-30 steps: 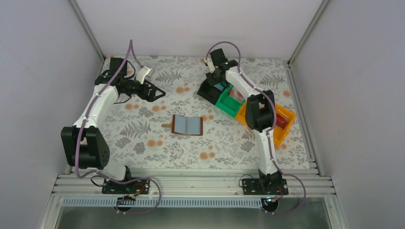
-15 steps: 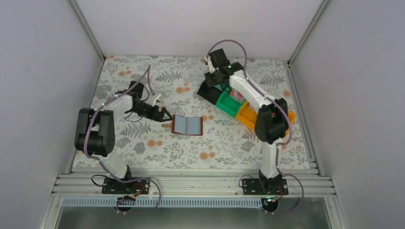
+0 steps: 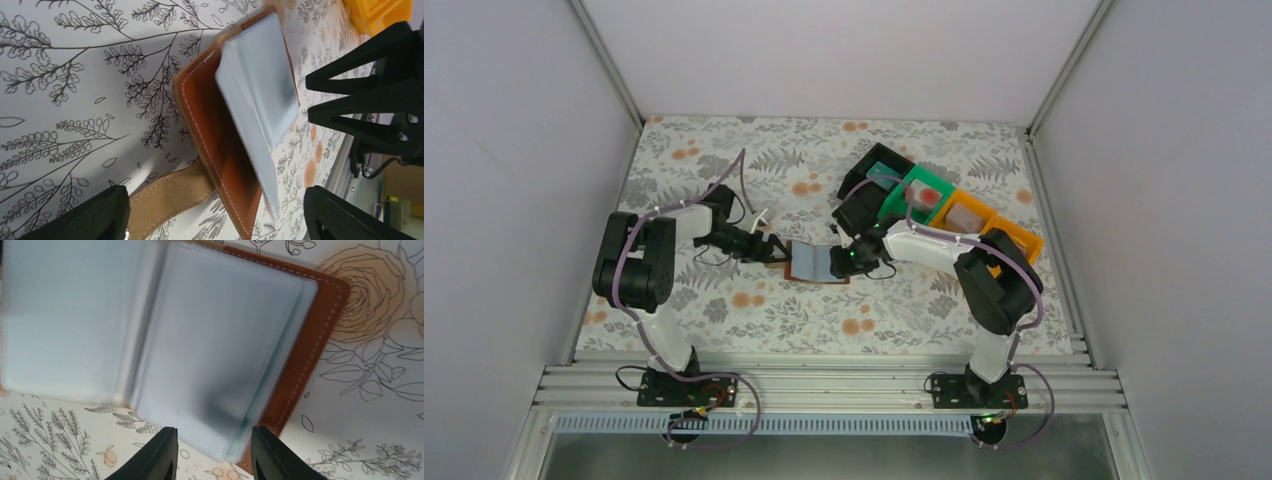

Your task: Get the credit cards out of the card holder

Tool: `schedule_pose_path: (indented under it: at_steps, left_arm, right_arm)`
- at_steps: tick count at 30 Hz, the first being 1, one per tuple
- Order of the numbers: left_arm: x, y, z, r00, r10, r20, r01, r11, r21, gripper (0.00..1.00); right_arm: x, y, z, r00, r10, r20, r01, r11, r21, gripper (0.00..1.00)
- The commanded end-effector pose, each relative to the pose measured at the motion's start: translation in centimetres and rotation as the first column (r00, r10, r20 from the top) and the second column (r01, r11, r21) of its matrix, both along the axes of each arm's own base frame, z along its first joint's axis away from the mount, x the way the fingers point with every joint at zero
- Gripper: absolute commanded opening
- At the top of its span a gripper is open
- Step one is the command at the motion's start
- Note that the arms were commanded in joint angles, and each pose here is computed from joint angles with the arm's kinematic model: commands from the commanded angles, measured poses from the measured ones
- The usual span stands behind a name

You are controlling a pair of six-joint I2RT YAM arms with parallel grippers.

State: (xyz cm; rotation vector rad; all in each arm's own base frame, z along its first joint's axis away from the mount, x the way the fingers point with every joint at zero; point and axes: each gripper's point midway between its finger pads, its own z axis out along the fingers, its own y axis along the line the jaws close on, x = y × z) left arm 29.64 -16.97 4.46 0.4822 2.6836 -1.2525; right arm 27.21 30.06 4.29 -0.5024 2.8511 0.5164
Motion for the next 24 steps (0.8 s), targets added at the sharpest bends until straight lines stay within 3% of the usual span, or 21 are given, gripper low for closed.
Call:
schedule_pose_path:
  at_steps: [1, 12, 15, 19, 24]
  left_arm:
    - [-0.7, -0.8, -0.9, 0.998, -0.008, -0.062, 0.004, 0.998, -0.062, 0.84]
    - [-2.1, -3.1, -1.5, 0.991, -0.08, -0.106, 0.069, 0.992, -0.106, 0.52]
    - [-2.1, -3.4, -1.5, 0.99, -0.092, -0.111, 0.079, 0.99, -0.116, 0.34]
    - [-2.1, -3.4, -1.4, 0.989, -0.099, -0.107, 0.086, 0.99, -0.114, 0.03]
    - [-1.3, -3.6, 1.0, 0.99, -0.141, -0.009, 0.139, 0.983, -0.121, 0.02]
  right_arm:
    - [0.1, 1.8, -0.4, 0.998, -0.059, -0.022, 0.061, 0.994, 0.09, 0.39]
    - [0.0, 4.0, -2.4, 0.998, -0.021, -0.062, 0.029, 0.992, 0.125, 0.33]
    - [0.1, 4.3, -2.4, 0.998, -0.013, -0.063, 0.021, 0.992, 0.124, 0.33]
    - [0.0, 4.5, -1.0, 0.999, 0.012, -0.044, -0.005, 0.988, 0.156, 0.34]
    - [0.8, 3.7, 4.1, 0.994, 0.041, 0.101, -0.063, 0.974, 0.219, 0.39]
